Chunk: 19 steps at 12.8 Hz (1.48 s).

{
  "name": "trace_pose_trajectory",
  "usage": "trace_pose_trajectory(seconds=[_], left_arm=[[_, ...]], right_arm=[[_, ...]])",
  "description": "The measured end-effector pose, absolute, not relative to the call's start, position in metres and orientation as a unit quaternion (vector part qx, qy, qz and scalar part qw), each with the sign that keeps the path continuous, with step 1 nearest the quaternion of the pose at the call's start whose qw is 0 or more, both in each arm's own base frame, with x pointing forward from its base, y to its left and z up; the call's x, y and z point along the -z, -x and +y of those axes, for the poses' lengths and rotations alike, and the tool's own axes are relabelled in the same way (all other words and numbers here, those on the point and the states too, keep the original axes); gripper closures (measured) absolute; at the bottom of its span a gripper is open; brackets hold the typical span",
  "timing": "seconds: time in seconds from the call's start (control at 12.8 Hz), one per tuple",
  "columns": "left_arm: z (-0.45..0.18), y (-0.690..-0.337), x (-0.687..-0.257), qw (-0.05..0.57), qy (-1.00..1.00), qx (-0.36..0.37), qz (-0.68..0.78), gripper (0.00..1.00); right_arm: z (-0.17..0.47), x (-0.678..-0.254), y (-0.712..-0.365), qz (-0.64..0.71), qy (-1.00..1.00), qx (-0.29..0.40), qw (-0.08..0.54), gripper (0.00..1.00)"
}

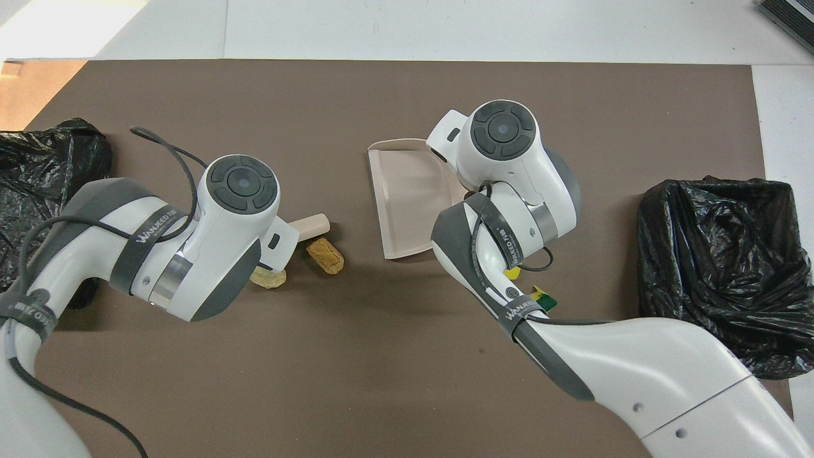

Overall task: Sweep and dump trash in bin
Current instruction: 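Sweep the sponge and bread pieces toward the dustpan with the left gripper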

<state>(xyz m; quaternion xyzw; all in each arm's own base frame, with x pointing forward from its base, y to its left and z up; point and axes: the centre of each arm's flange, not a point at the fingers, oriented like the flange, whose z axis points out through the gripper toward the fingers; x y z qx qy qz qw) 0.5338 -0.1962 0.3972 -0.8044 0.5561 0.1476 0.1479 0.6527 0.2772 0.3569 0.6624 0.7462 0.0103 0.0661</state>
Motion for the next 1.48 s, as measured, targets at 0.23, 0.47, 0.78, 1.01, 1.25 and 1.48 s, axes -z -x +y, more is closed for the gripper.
trace_pose_trajectory(seconds=[0.23,0.47,0.78,1.01,1.25,1.48], left_arm=[[-0.129,-0.539,-0.429,0.151,0.874,-0.150,0.437,0.74],[-0.101,-0.518,-0.430,0.142,0.941,-0.167,0.258,0.74],[-0.088,-0.478,-0.391,0.114,0.982,-0.150,0.016,0.74],[-0.099,-0.436,-0.364,0.089,0.986,-0.105,-0.094,0.74],[-0.157,-0.414,-0.354,0.063,0.980,-0.071,-0.175,0.74],[-0.212,-0.410,-0.337,0.042,0.977,-0.047,-0.201,0.74]], right_arm=[[0.291,-0.353,-0.648,0.754,-0.653,-0.023,0.069,0.68],[0.285,-0.347,-0.645,0.730,-0.680,-0.007,0.063,0.68],[0.288,-0.346,-0.635,0.693,-0.719,0.025,0.054,0.68],[0.289,-0.348,-0.629,0.701,-0.707,0.054,0.070,0.68],[0.320,-0.363,-0.608,0.731,-0.662,0.088,0.137,0.68],[0.332,-0.371,-0.596,0.738,-0.651,0.102,0.148,0.68]])
